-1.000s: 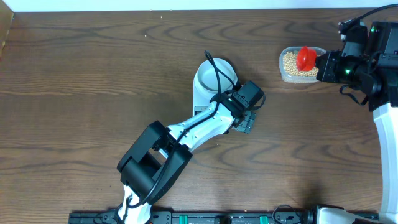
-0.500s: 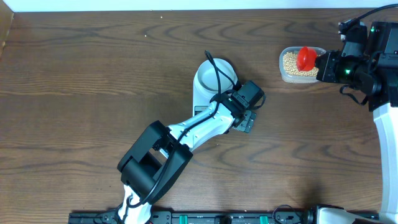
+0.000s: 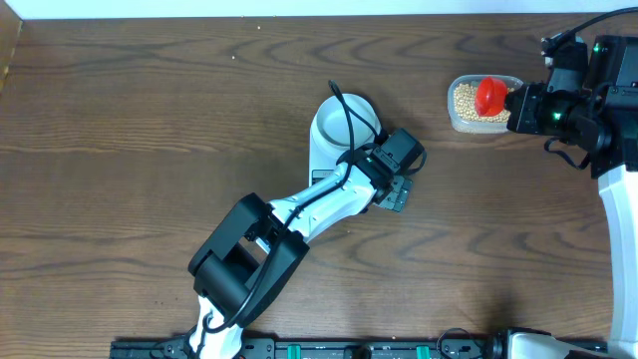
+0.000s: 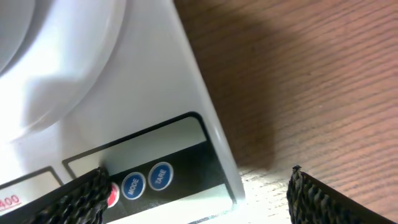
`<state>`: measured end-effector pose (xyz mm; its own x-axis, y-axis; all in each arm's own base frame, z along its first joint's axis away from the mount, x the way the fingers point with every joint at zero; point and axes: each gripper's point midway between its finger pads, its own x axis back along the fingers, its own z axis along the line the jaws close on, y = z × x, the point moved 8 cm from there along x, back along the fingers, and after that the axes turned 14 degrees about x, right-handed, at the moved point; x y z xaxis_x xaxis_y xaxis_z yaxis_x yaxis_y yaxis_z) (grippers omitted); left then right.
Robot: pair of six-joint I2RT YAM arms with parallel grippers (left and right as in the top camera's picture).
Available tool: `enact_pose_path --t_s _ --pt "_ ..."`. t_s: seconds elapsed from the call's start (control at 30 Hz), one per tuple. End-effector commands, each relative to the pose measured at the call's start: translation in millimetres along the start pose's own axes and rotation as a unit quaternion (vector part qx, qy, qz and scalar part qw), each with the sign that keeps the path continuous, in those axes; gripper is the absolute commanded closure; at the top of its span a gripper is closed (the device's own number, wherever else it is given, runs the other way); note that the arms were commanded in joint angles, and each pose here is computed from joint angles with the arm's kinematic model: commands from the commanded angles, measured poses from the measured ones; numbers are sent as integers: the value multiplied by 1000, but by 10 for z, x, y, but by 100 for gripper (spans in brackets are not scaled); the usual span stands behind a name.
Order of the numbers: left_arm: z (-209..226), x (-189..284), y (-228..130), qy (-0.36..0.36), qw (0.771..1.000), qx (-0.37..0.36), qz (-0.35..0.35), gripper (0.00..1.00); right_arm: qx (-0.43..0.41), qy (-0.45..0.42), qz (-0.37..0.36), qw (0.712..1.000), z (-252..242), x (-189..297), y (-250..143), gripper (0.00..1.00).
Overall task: Scoop item into bowl and weigh 50g on scale
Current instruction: 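Raise the left gripper off the scale and reposition above it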
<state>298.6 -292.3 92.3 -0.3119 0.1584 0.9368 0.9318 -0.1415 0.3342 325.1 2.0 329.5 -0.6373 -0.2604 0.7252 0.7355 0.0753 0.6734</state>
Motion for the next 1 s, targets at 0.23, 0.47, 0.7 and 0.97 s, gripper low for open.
enact_pose_path --t_s 0.23,0.47,0.7,0.97 --pt "-62 1095 293 -86 989 -32 -115 7 8 -6 -11 1000 -11 56 36 99" --pt "137 1639 444 -94 978 -3 -189 7 8 -6 -11 1000 -11 56 36 99" --pt "483 1733 570 -82 975 67 -194 0 8 -6 -11 1000 -11 56 36 99" --pt "844 1717 728 -152 967 131 -155 2 8 -6 -11 1000 -10 56 36 99"
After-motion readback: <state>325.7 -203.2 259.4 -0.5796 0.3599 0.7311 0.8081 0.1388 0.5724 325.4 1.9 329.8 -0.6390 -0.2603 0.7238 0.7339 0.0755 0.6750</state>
